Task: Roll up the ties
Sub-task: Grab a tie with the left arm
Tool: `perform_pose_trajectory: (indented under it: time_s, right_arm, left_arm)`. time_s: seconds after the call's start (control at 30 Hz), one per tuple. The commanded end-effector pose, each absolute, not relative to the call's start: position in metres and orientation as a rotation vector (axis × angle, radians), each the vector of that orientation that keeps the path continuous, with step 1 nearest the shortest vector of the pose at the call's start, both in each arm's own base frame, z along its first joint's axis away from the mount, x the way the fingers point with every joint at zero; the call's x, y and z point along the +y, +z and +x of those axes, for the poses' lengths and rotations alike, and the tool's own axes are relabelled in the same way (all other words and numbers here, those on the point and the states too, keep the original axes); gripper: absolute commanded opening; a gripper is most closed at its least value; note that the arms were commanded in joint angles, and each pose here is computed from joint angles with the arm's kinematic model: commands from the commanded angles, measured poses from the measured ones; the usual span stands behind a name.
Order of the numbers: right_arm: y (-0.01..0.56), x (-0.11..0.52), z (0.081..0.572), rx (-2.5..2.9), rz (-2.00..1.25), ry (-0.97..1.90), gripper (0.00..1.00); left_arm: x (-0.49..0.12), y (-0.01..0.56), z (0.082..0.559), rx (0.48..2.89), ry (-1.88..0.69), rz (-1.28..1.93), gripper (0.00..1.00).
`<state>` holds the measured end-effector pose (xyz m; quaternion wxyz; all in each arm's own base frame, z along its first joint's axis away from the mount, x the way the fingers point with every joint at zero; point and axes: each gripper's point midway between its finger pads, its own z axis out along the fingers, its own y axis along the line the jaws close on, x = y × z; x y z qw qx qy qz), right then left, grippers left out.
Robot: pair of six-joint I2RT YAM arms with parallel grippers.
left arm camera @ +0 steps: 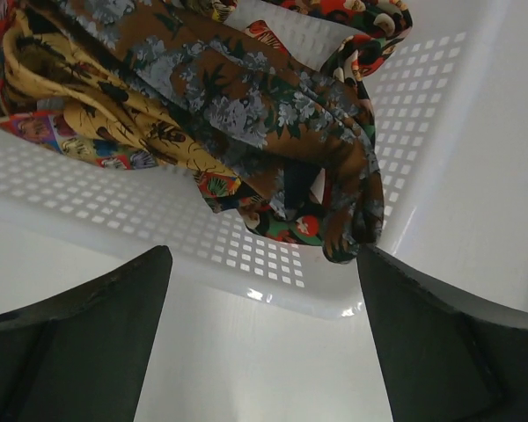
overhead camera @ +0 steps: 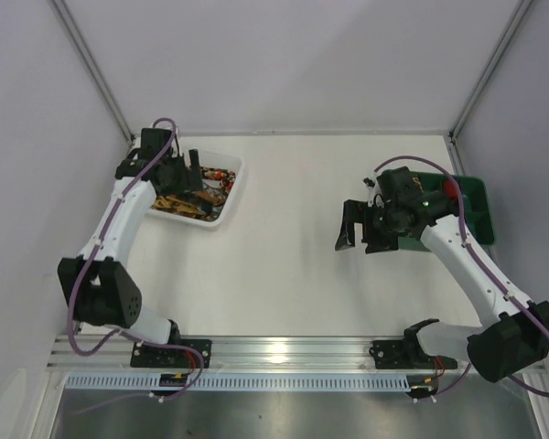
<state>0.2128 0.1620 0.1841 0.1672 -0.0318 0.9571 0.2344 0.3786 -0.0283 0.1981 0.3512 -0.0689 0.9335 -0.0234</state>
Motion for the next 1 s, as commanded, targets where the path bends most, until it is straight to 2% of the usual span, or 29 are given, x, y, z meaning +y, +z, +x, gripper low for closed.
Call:
perform_pose_trajectory:
  time_s: [0.0, 0.27, 0.47, 0.97]
  right_arm:
    - [0.196, 0.163, 0.219, 2.702, -0.125, 0.693, 0.95]
    - [0.193, 0.152, 0.234, 2.715, -0.047, 0.720, 0.95]
    - [0.186, 0.150, 0.241, 2.726, -0.009, 0.724, 0.95]
    - [0.179, 0.151, 0.251, 2.722, 0.027, 0.766, 0.95]
  left_arm:
    - [-0.030, 0.205, 0.415, 2.364, -0.024, 0.030, 0.93]
    - [-0.030, 0.176, 0.465, 2.408, 0.004, 0.148, 0.88]
    - [-0.036, 0.156, 0.479, 2.477, -0.056, 0.177, 0.86]
    - [-0.024, 0.116, 0.450, 2.631, -0.011, 0.112, 0.83]
